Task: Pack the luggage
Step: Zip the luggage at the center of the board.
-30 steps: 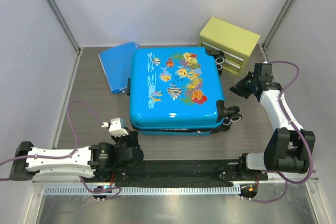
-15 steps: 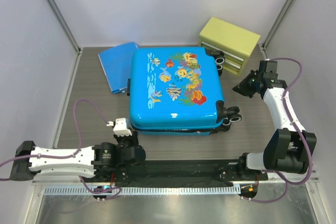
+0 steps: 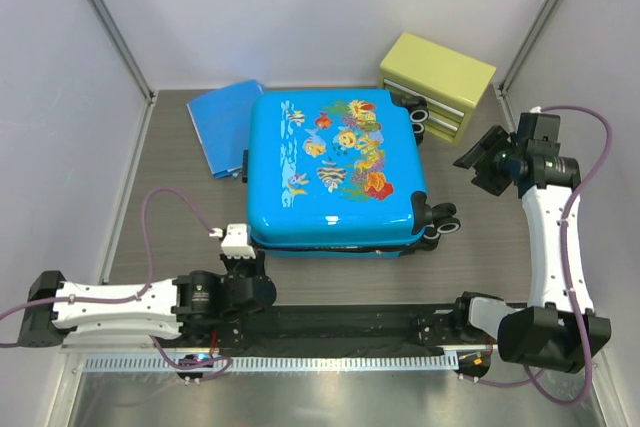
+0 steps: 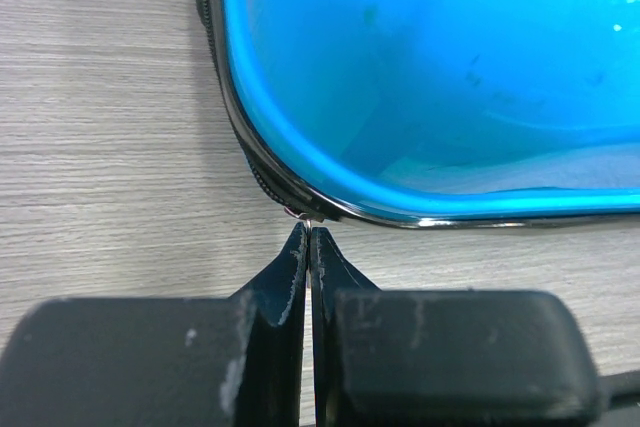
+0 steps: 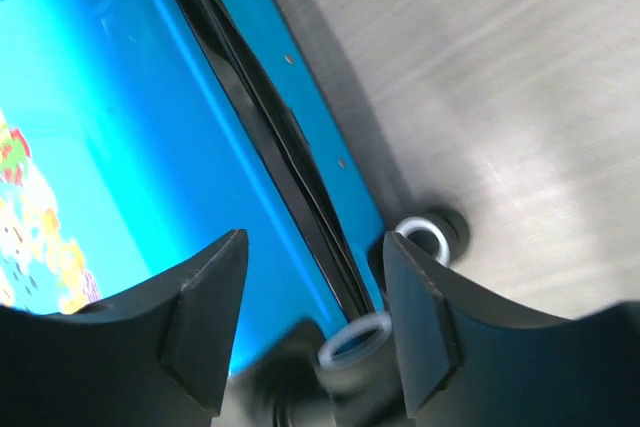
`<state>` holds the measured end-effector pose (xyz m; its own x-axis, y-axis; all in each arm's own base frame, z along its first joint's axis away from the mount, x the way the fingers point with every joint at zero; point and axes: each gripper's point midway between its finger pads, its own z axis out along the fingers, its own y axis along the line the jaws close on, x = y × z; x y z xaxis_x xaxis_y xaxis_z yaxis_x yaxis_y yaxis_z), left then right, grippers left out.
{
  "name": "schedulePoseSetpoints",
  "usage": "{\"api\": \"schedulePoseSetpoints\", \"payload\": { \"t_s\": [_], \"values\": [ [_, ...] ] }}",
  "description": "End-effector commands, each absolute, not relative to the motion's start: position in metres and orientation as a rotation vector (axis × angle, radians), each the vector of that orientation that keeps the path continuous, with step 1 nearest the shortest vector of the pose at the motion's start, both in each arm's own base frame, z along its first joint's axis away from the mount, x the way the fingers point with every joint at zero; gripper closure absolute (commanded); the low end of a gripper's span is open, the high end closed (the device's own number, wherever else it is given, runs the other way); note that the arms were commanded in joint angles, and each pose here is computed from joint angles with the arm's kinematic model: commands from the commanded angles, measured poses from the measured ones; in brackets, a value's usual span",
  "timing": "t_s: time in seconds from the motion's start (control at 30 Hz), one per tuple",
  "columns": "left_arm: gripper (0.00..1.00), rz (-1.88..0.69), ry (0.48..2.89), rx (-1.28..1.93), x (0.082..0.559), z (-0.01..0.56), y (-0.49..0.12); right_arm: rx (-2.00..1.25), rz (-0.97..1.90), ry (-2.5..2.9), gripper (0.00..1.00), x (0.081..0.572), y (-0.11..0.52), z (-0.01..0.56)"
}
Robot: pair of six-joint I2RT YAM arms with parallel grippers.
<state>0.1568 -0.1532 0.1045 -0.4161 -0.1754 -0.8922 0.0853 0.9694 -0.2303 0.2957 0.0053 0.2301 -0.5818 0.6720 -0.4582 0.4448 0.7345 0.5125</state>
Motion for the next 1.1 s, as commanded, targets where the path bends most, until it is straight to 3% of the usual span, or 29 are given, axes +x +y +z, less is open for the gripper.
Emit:
{"api": "schedulePoseSetpoints", "payload": {
  "t_s": [0.0, 0.3, 0.57, 1.07],
  "values": [
    [1.00, -0.318, 1.999, -0.016, 0.153, 0.102, -0.159, 0.857, 0.319, 2.322, 0.37, 0.260, -0.005, 0.241],
    [1.00, -0.343, 2.000, -0.011, 0.152, 0.100, -0.159, 1.109, 0.247, 2.411, 0.30, 0.203, -0.002, 0.210],
    [1.00, -0.337, 2.004, -0.005, 0.151, 0.099, -0.161, 1.356, 0.404, 2.310, 0.25, 0.195, 0.019, 0.215],
    [1.00, -0.331, 2.011, 0.005, 0.151, 0.097, -0.164, 1.397, 0.428, 2.315, 0.24, 0.200, 0.060, 0.205]
  ]
}}
